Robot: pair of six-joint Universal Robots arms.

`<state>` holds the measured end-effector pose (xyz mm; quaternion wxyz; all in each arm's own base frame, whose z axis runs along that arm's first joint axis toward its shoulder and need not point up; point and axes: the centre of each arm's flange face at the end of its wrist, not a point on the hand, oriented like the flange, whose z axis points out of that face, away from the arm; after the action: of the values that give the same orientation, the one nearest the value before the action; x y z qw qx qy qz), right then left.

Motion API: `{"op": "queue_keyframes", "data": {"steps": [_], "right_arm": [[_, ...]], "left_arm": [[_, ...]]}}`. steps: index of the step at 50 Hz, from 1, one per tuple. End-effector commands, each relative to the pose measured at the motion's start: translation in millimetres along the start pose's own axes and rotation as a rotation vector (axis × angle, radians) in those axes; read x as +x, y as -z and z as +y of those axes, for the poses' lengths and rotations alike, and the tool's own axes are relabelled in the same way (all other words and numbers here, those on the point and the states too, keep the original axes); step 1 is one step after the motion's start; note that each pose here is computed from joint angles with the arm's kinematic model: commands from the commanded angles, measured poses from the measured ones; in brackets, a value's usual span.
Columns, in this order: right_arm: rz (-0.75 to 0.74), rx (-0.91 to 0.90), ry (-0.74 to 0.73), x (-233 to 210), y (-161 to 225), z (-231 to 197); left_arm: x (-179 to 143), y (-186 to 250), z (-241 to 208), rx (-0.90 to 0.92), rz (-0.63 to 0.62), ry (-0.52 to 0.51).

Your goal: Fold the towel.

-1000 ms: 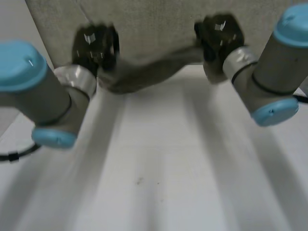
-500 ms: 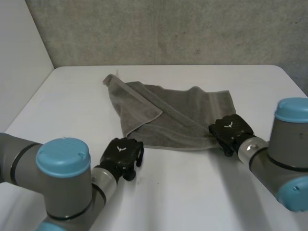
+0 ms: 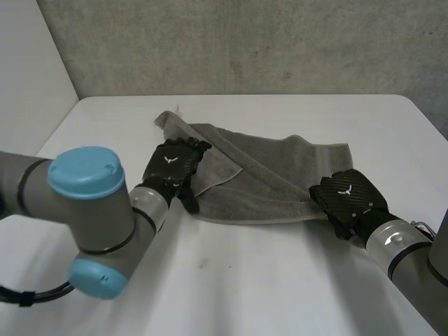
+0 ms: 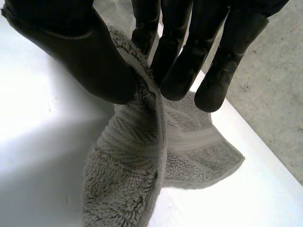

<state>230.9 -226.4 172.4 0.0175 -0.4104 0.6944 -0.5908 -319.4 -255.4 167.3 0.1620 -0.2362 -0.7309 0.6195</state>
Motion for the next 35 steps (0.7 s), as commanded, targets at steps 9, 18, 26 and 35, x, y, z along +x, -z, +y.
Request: {"op": "queue_keyframes", "data": {"steps": [9,18,26,35], "right_arm": [[-0.006,-0.003,-0.003,-1.9,1.1,0.7],[-0.001,-0.002,-0.005,-0.5,0.5,0.4],[0.013,0.007,-0.005,4.6,0.0,-2.3],[0.077,0.034,-0.009,22.9,2.7,-10.2]], "left_arm": [[3.8,-59.4,31.8,-0.015,0.015,0.001],[-3.1,-77.9,31.3,0.017,-0.055,0.0],[-38.1,-96.8,32.5,0.031,-0.196,-0.024],[-69.1,-103.4,52.2,-0.035,-0.276,-0.17]]}}
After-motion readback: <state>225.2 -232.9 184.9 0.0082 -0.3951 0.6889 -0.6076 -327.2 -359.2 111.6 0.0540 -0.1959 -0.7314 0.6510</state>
